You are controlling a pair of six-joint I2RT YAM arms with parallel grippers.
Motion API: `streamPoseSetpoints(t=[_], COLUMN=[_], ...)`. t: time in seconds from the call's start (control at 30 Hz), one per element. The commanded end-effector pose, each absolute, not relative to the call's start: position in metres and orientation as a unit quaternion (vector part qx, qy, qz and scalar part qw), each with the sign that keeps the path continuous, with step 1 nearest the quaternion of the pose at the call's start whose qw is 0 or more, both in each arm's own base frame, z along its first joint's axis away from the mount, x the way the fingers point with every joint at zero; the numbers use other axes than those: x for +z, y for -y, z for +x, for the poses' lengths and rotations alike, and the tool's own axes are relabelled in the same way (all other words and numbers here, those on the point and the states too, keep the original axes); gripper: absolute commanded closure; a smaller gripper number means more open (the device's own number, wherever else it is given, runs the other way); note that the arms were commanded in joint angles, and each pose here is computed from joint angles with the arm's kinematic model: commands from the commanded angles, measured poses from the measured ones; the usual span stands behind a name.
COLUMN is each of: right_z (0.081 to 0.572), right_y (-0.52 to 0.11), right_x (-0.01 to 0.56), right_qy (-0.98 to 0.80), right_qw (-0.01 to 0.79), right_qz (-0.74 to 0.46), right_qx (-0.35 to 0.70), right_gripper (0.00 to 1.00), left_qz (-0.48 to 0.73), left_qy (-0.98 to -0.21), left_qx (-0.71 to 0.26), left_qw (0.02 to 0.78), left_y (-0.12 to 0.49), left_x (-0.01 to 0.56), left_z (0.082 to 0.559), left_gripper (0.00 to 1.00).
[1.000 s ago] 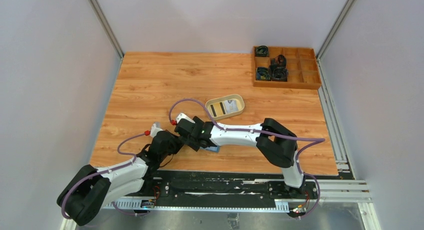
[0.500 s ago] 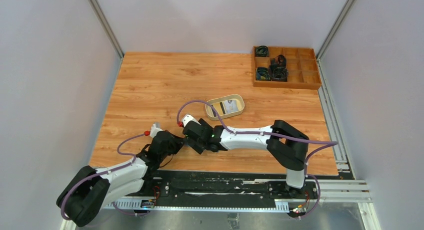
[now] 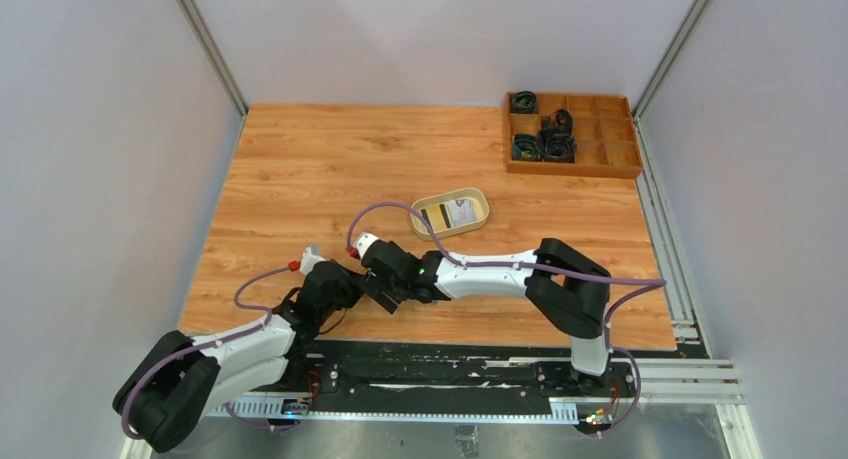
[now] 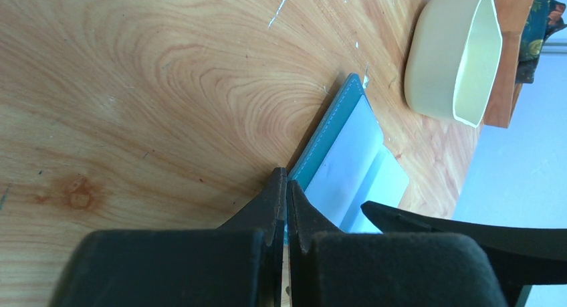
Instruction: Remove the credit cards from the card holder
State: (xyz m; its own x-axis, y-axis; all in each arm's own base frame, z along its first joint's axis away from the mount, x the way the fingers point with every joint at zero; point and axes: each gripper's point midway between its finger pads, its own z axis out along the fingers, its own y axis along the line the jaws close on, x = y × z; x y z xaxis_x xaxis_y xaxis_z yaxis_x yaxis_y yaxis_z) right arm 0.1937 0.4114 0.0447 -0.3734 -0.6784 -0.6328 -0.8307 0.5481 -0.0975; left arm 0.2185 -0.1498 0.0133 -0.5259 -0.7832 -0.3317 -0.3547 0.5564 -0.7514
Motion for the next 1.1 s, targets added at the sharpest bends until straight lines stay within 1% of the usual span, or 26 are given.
streamPoseSetpoints(t=[0.0, 0.23, 0.6, 0.9, 1.07], right_z=[0.199, 0.206, 0.217, 0.223, 0.225], right_y=[-0.416, -0.414, -0.406, -0.397, -0.395], right_x=[0.040, 0.037, 0.036, 0.022, 0.017], right_qy=[-0.818, -0.824, -0.842, -0.852, -0.858], right_qw=[0.320, 0.319, 0.310, 0.309, 0.305], right_qz=[-0.466, -0.458, -0.417, -0.405, -0.394], right_qx=[0.104, 0.101, 0.146, 0.122, 0.122], right_gripper=[0.25, 0.25, 0.25, 0.27, 0.33], left_qz=[-0.352, -0.352, -0.355, -0.357, -0.358], left_qy=[-0.861, -0.861, -0.859, -0.857, -0.857], left_qx=[-0.212, -0.212, -0.210, -0.207, -0.204], left_qw=[0.299, 0.300, 0.302, 0.308, 0.310], left_y=[0.117, 0.117, 0.113, 0.110, 0.107], left_x=[-0.038, -0.037, -0.039, -0.036, -0.036], left_z=[0.183, 0.183, 0.180, 0.179, 0.179], left_gripper=[1.00, 1.00, 1.00, 1.00, 1.00])
